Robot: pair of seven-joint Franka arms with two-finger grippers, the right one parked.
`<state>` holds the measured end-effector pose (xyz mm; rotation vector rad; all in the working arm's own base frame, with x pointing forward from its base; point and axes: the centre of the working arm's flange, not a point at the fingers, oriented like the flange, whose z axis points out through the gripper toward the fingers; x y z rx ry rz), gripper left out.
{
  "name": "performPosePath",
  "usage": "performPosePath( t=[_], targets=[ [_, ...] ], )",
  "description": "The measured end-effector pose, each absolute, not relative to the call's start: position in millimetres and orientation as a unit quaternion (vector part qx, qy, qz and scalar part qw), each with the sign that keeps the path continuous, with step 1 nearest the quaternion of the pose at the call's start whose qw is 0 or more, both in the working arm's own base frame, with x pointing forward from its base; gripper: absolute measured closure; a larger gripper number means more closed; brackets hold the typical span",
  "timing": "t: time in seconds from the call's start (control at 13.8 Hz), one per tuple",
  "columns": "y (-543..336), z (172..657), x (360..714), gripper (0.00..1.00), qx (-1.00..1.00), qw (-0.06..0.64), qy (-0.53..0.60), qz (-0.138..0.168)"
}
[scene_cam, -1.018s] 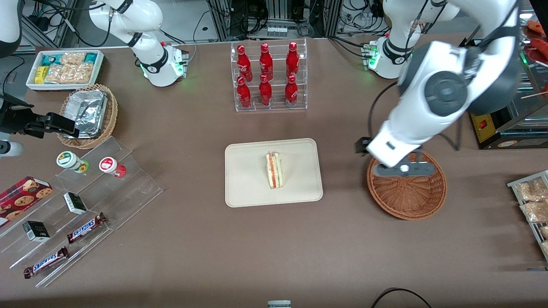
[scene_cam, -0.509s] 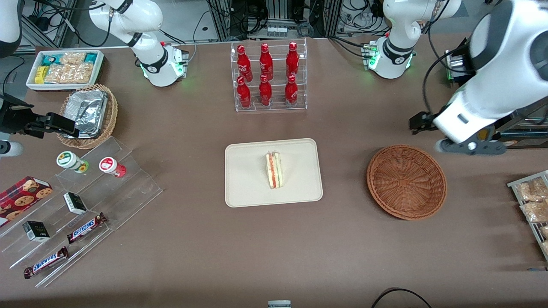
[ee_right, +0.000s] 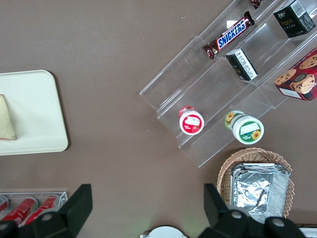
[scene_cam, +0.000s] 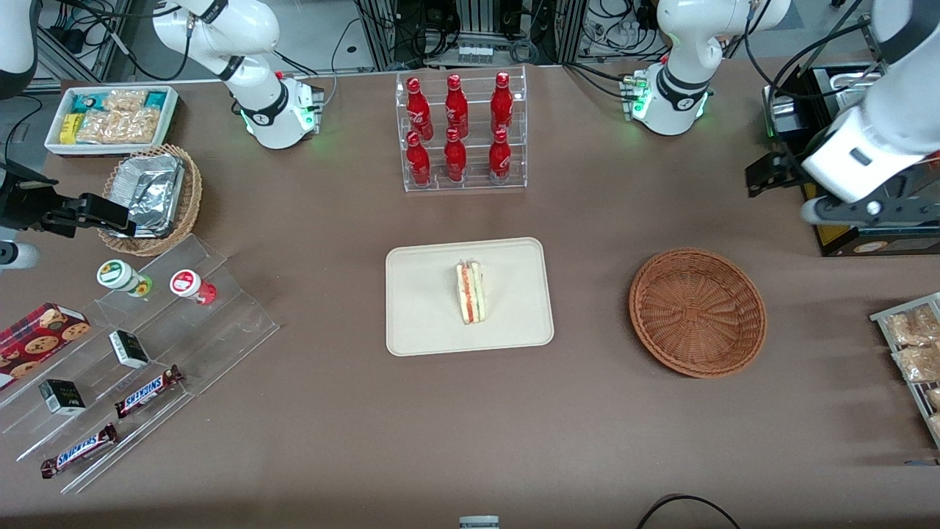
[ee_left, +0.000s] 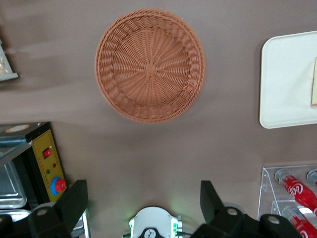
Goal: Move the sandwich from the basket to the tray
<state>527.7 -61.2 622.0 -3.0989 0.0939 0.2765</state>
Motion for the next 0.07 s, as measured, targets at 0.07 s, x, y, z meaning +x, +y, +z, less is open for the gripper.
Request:
performPosePath(
  t=[0.07],
  targets=[
    [-48.2,628.1,524.5,0.00,-0.996,0.004,0.024,0.088]
  ],
)
